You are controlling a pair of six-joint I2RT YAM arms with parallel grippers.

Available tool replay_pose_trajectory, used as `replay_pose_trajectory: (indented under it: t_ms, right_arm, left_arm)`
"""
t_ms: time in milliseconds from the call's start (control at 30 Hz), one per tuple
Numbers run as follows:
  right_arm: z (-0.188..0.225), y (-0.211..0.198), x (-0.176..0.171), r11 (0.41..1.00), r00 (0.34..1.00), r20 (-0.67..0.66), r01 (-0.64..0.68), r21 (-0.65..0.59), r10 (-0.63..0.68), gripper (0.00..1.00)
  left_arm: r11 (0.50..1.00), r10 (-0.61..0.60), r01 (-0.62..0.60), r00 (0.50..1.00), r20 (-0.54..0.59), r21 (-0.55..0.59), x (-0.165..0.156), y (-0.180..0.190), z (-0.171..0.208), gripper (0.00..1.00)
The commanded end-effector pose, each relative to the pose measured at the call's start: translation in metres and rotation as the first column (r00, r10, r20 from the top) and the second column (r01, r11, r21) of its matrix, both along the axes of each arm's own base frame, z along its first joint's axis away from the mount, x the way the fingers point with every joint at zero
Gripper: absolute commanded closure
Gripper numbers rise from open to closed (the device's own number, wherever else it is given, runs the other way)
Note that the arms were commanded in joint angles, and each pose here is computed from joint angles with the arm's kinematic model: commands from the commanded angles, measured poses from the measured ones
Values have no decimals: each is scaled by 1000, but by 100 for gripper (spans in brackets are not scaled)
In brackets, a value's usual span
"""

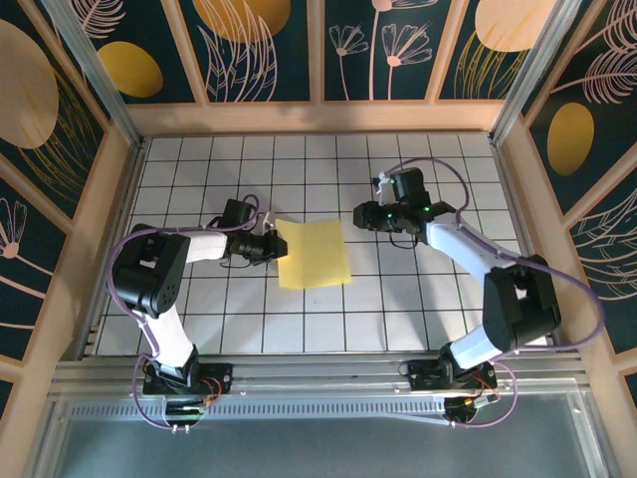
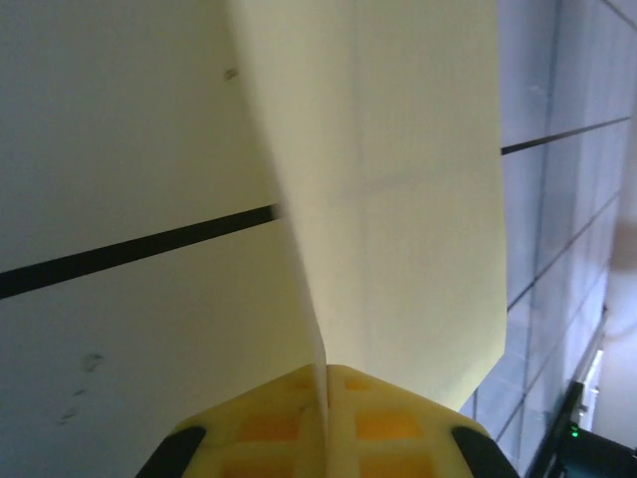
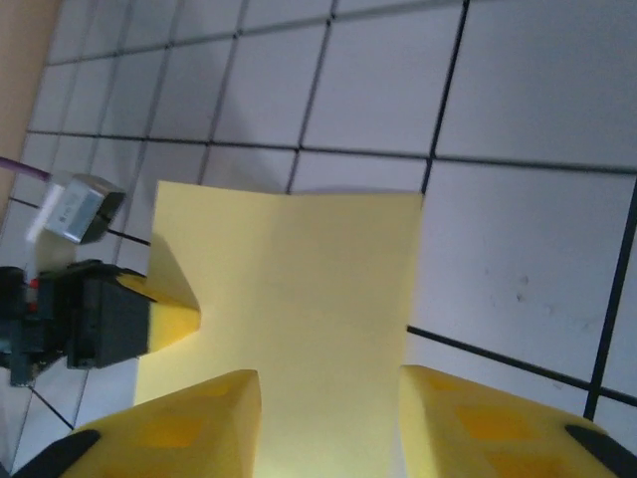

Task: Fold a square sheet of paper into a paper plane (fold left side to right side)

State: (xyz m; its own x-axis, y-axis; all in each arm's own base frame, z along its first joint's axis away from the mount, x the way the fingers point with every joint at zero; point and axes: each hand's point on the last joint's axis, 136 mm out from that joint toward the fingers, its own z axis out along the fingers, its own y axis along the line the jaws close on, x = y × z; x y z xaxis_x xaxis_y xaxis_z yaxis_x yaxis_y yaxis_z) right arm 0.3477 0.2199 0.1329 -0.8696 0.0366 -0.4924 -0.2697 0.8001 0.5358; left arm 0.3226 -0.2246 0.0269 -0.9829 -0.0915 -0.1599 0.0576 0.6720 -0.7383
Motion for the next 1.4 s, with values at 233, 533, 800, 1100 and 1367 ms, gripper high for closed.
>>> replay_pose_trajectory:
  t_ms: [233,533,800,1100,1367]
  right_arm:
    - [-66,36,-1,1000,987,-160,-26,-8,24,94]
    - [-115,40,-14,993,966,-258,-54,-105,25,100]
    - [-142,24,-27,979,950,-312,-68,-194,5,100]
    - [-146,23,-32,980,949,-317,-69,-188,6,100]
    - [-144,22,-33,980,950,-311,-68,-189,6,100]
  left_arm:
    - [998,-41,41,999,11,48,4,0,4,100]
    - [997,-63,63,998,9,37,3,-3,9,97]
    - [995,-53,54,998,23,-79,5,-17,36,65]
    - [972,-77,87,996,52,-221,13,-58,69,40]
    - [966,-97,109,993,64,-235,20,-83,68,26]
